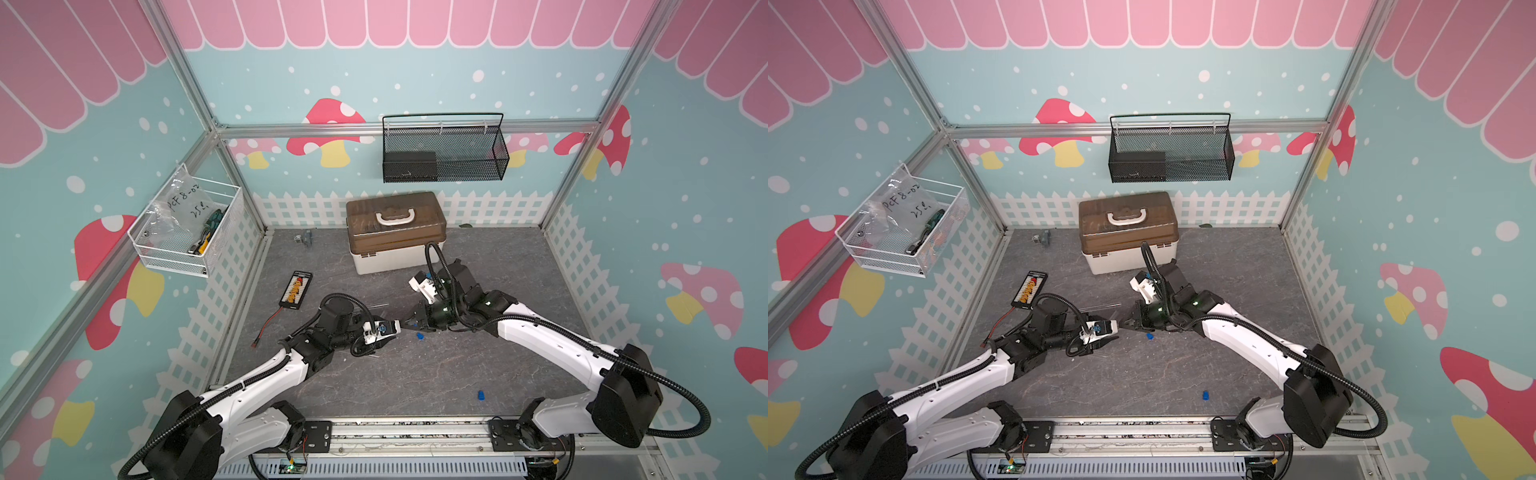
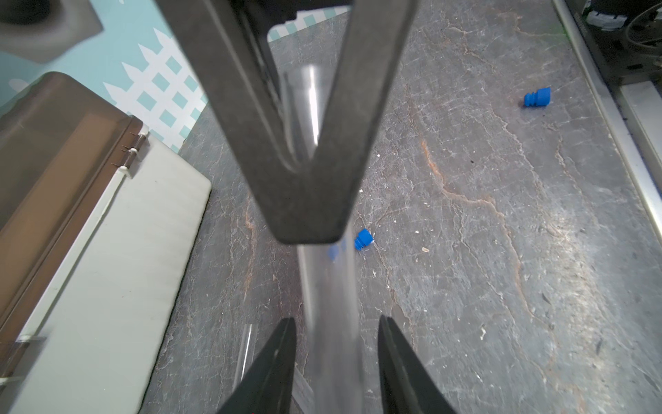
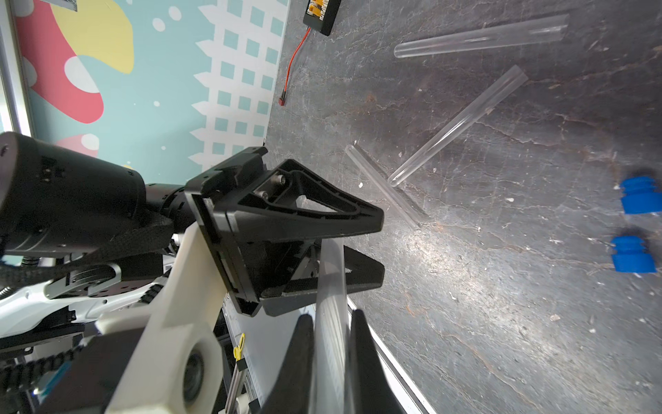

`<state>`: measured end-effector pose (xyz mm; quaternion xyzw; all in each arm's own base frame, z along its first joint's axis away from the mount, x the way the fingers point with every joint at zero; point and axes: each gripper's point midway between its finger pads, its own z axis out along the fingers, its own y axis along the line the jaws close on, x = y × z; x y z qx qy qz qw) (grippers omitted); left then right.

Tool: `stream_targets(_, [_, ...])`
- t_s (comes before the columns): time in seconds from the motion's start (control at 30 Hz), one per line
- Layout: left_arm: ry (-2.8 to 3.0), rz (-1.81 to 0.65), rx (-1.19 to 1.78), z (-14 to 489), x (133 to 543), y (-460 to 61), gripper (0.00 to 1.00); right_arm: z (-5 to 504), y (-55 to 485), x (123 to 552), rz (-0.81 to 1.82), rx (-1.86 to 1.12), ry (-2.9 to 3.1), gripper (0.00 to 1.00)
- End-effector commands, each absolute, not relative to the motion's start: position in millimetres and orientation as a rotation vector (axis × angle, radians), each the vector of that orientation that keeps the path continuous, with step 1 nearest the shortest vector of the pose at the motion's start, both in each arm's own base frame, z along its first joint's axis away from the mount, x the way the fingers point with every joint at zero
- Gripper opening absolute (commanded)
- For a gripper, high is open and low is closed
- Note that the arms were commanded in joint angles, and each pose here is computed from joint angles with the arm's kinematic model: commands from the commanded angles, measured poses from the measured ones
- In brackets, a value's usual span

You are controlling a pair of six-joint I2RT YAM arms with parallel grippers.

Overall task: Insert stoppers into test tubes
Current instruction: Pick up the test tube at the center of the board.

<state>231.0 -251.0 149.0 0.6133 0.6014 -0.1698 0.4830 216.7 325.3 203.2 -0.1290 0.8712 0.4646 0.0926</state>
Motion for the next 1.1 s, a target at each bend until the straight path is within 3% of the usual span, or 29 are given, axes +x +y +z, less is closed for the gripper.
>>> stream_targets(0.0, [1.434,-0.404,1.513,148,229,-250,0.37,207,326,213,1.412,-0.372,2.577,0.09])
stream_targets(0.4, [1.432,-0.408,1.513,149,229,-251,0.24,207,327,214,1.421,-0.371,2.577,0.09])
stream_targets(0.67, [1.420,-0.415,1.508,155,229,-252,0.09,206,326,214,1.415,-0.360,2.575,0.10])
stream_targets(0.87, [1.446,-0.421,1.470,159,234,-254,0.00,224,319,222,1.376,-0.353,2.495,0.35])
stream_targets(0.97, [1.474,-0.419,1.418,163,241,-255,0.00,231,299,234,1.284,-0.296,2.445,0.40])
stream_targets(1.07, [1.519,-0.425,1.325,170,252,-257,0.00,216,256,241,0.971,-0.220,2.490,0.40])
